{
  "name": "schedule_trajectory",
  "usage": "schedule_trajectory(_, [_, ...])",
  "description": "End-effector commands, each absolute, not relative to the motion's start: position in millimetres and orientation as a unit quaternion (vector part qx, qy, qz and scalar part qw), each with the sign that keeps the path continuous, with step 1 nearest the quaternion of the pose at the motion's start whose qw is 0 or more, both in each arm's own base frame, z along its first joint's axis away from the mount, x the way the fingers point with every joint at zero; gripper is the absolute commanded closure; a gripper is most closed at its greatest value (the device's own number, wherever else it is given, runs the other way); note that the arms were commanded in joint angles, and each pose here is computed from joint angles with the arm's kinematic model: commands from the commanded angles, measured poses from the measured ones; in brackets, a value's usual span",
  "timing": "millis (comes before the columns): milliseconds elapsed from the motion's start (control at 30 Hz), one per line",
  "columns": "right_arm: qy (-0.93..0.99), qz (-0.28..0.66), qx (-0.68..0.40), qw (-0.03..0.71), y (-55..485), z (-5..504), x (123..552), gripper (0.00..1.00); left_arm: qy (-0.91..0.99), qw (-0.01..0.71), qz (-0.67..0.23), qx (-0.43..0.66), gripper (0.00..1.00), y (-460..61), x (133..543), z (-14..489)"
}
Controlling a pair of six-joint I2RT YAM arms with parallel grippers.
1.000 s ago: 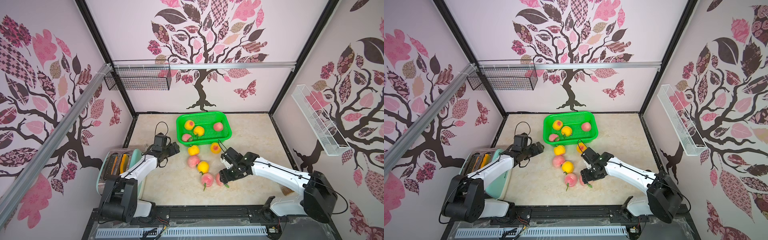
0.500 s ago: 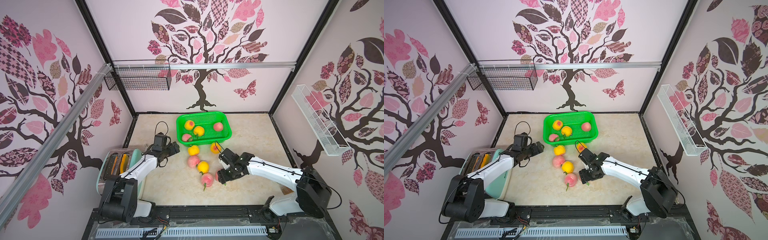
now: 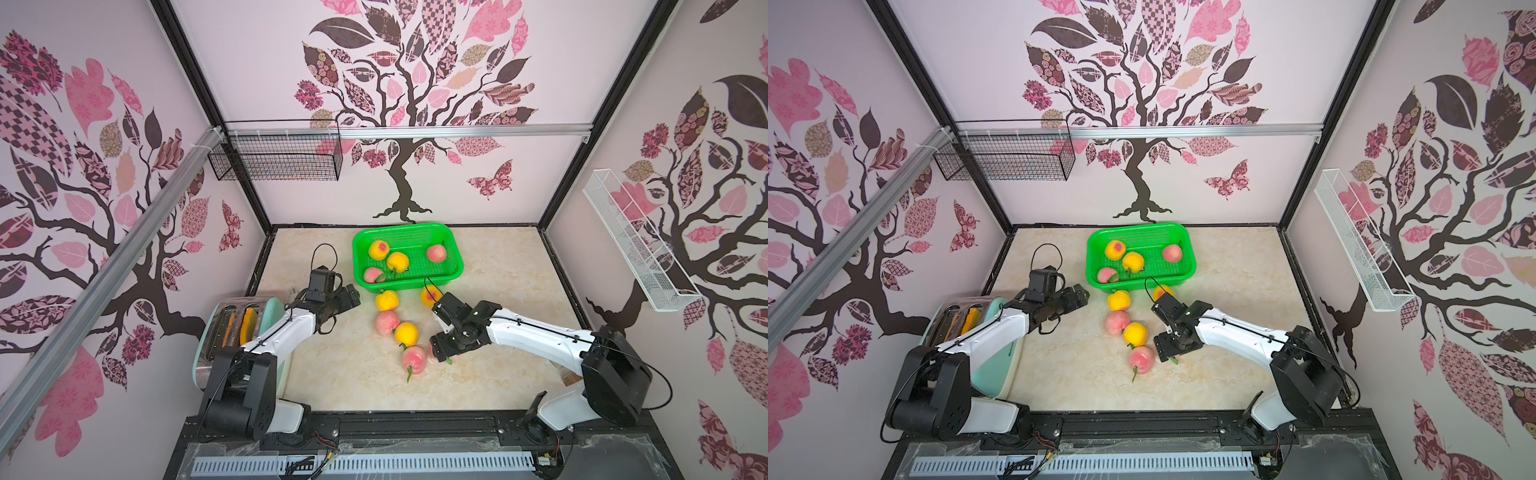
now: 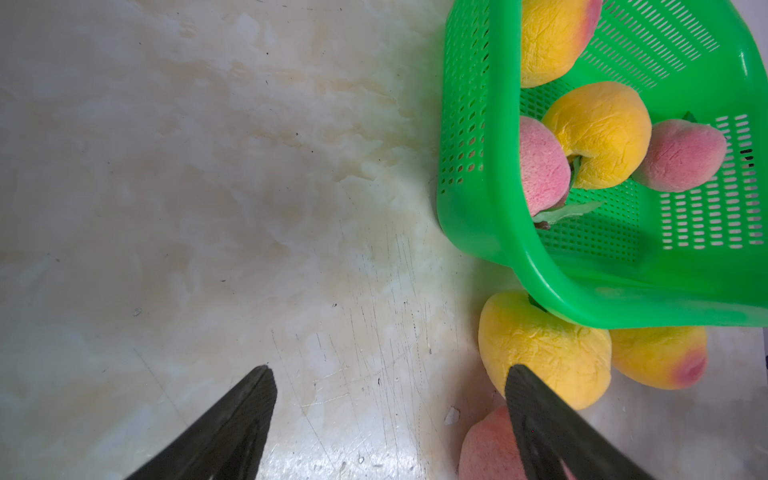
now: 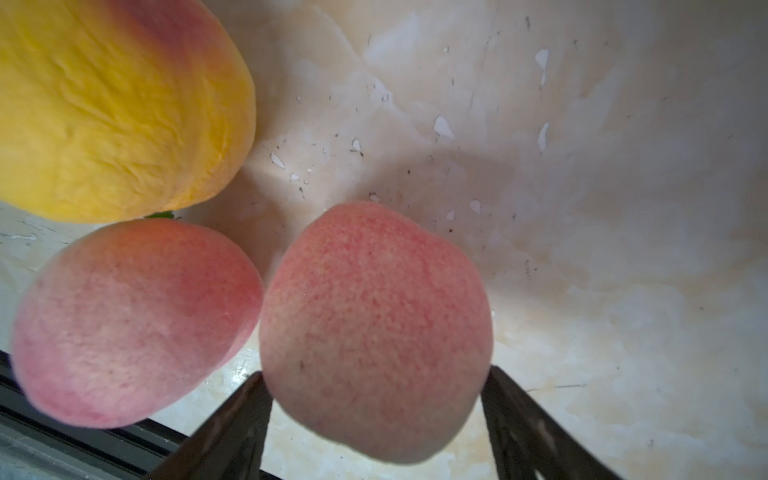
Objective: Put the peaches into the basket
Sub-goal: Pick up the peach from the center of the board.
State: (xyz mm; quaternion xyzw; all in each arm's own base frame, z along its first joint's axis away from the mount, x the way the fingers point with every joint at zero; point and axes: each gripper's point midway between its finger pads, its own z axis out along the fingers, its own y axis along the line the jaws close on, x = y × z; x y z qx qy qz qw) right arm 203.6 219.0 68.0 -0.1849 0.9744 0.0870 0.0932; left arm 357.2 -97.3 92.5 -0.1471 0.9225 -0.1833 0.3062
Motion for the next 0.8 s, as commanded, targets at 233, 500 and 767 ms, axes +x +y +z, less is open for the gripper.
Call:
schedule_trajectory(233, [0.971,0.090,-0.190,0.113,231,72,217,0.15,0.916,0.324,-0.188,-0.141,0.10,-97,359,105])
schedule_trajectory(500, [0.972,0.094,-0.193,0.090,227,57,206,0.21,0.915,0.330,-0.183,-0.144,0.10,-93,356,108])
schedule_trajectory(767, [0.969,0.100,-0.202,0.102,231,65,210,0.35,0.915,0.328,-0.186,-0.142,0.10,-95,357,109])
